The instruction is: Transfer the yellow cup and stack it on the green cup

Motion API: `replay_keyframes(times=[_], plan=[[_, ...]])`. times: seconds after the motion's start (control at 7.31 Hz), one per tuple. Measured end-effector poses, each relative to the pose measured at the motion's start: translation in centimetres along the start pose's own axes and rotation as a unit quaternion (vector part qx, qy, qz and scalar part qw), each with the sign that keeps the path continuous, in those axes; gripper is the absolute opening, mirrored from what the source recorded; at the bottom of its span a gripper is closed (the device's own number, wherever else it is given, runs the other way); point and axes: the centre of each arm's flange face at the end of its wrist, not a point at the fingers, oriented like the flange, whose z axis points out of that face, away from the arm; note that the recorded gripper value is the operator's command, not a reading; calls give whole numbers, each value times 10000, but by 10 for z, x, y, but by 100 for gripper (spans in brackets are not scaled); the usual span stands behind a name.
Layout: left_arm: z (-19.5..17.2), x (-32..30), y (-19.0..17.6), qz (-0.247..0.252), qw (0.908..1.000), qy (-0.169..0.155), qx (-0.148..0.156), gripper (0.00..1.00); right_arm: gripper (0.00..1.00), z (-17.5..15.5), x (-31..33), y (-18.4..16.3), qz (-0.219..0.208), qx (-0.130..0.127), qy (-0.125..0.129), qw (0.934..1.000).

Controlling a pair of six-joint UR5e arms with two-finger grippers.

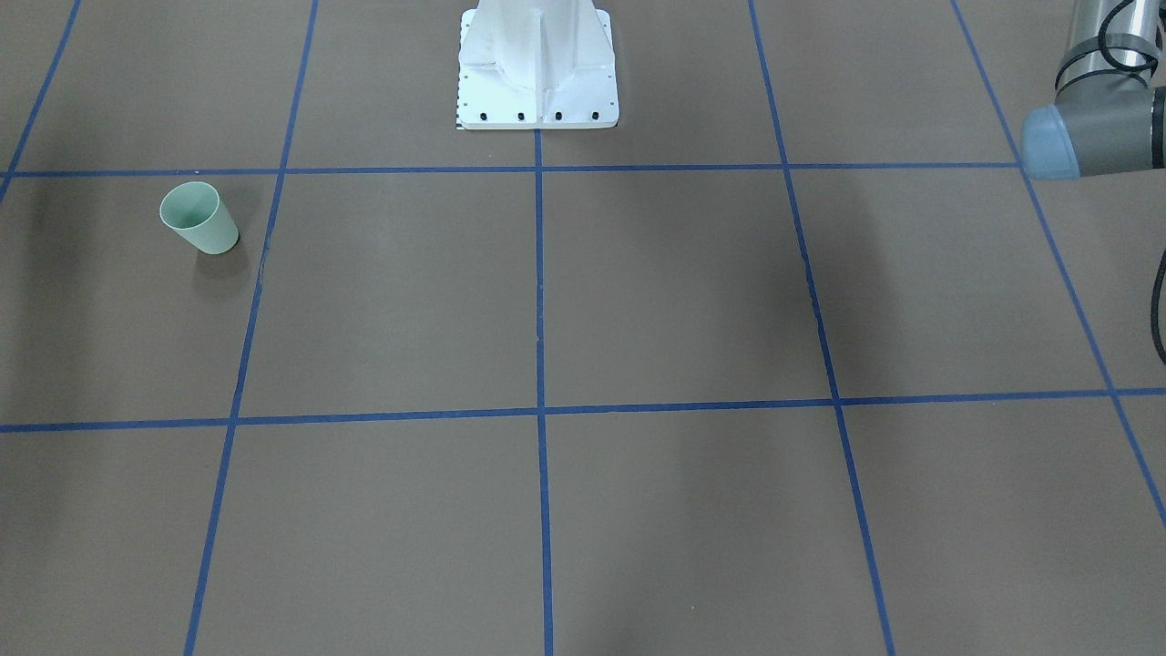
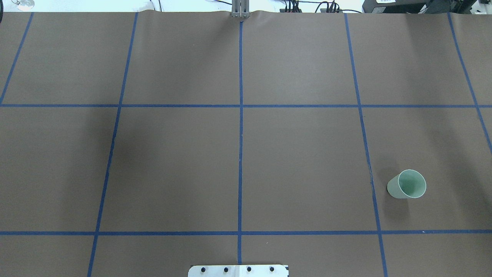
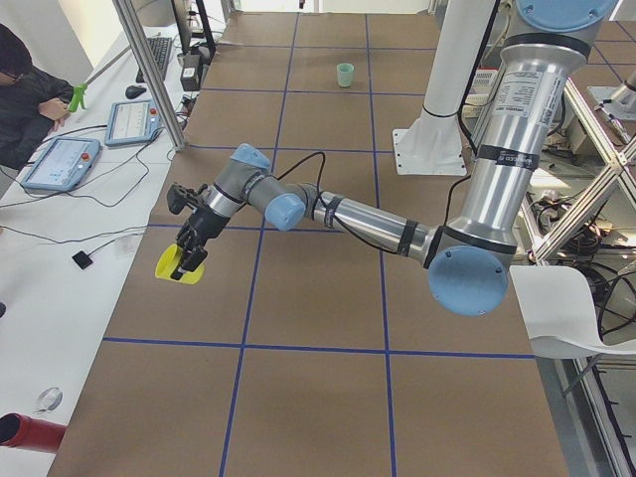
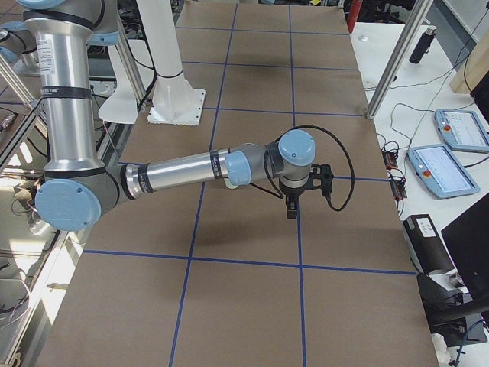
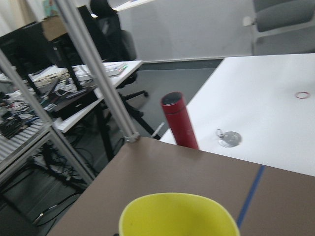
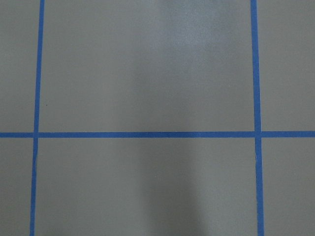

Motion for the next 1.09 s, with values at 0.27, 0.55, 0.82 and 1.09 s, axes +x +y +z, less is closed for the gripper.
replay_keyframes(times=[0.27, 0.55, 0.82, 1.09], plan=[[-29, 46, -10, 421, 9860, 1611, 19, 0, 100, 13, -29, -5, -217, -95, 10, 9997], [-54, 98, 10, 1071, 9494, 2951, -103, 0, 100, 21, -45, -4, -356, -169, -56, 9992], [-84, 159, 40, 1462, 9103, 3872, 29, 0, 100, 31, -66, -6, -362, -219, -107, 9990], [-128, 238, 55, 1784, 8624, 4738, -18, 0, 100, 46, -137, -32, -318, -260, -265, 9988]])
